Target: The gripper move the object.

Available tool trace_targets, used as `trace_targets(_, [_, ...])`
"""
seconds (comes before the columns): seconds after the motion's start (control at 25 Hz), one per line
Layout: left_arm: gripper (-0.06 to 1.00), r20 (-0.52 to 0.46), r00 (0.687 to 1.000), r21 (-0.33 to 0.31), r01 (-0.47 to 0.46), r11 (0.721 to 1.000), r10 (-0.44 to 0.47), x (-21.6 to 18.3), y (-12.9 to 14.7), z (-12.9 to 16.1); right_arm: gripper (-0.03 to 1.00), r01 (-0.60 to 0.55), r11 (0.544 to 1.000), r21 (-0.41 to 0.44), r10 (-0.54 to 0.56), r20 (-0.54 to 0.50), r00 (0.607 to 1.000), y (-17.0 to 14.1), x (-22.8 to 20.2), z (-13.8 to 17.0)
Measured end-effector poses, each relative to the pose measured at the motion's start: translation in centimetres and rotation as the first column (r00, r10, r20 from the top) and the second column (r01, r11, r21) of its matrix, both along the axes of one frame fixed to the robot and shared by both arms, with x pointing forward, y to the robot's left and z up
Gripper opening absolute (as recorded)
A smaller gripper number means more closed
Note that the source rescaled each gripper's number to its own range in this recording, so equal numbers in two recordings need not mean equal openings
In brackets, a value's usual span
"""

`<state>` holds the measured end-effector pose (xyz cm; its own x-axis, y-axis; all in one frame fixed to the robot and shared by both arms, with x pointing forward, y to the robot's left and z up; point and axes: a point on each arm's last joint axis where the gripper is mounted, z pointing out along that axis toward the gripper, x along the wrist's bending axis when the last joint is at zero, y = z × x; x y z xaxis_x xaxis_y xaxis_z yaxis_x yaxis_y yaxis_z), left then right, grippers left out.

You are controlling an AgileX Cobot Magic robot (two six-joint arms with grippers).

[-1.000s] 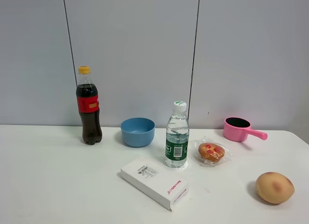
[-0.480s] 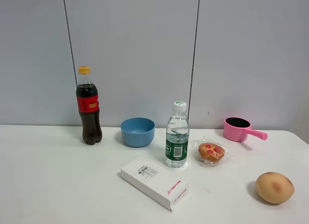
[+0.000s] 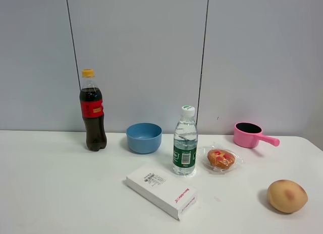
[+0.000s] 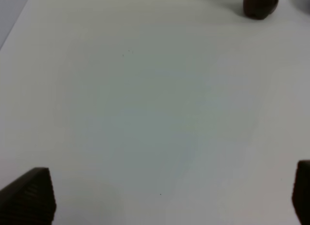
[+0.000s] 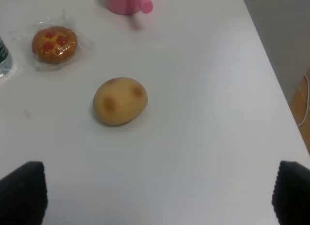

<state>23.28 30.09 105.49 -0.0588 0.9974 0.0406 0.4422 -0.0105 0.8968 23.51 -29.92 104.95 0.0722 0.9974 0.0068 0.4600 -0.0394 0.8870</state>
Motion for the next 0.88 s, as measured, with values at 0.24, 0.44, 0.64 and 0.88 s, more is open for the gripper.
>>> trace_targets(0.24, [1.0, 0.0, 1.0, 0.0, 0.0, 1.0, 0.0, 0.0, 0.0, 0.0, 1.0, 0.0, 1.0, 0.0, 0.0, 0.0, 1.0, 0.0, 0.0, 0.0])
trace_targets(0.44, [1.0, 0.0, 1.0, 0.0, 0.0, 1.0, 0.0, 0.0, 0.0, 0.0, 1.0, 0.0, 1.0, 0.0, 0.0, 0.0, 1.0, 0.0, 0.0, 0.0])
trace_targets(0.64, [1.0, 0.0, 1.0, 0.0, 0.0, 1.0, 0.0, 0.0, 0.0, 0.0, 1.0, 0.0, 1.0, 0.0, 0.0, 0.0, 1.0, 0.0, 0.0, 0.0])
trace_targets(0.88, [1.0, 0.0, 1.0, 0.0, 0.0, 1.0, 0.0, 0.0, 0.0, 0.0, 1.0, 0.0, 1.0, 0.0, 0.0, 0.0, 1.0, 0.0, 0.0, 0.0])
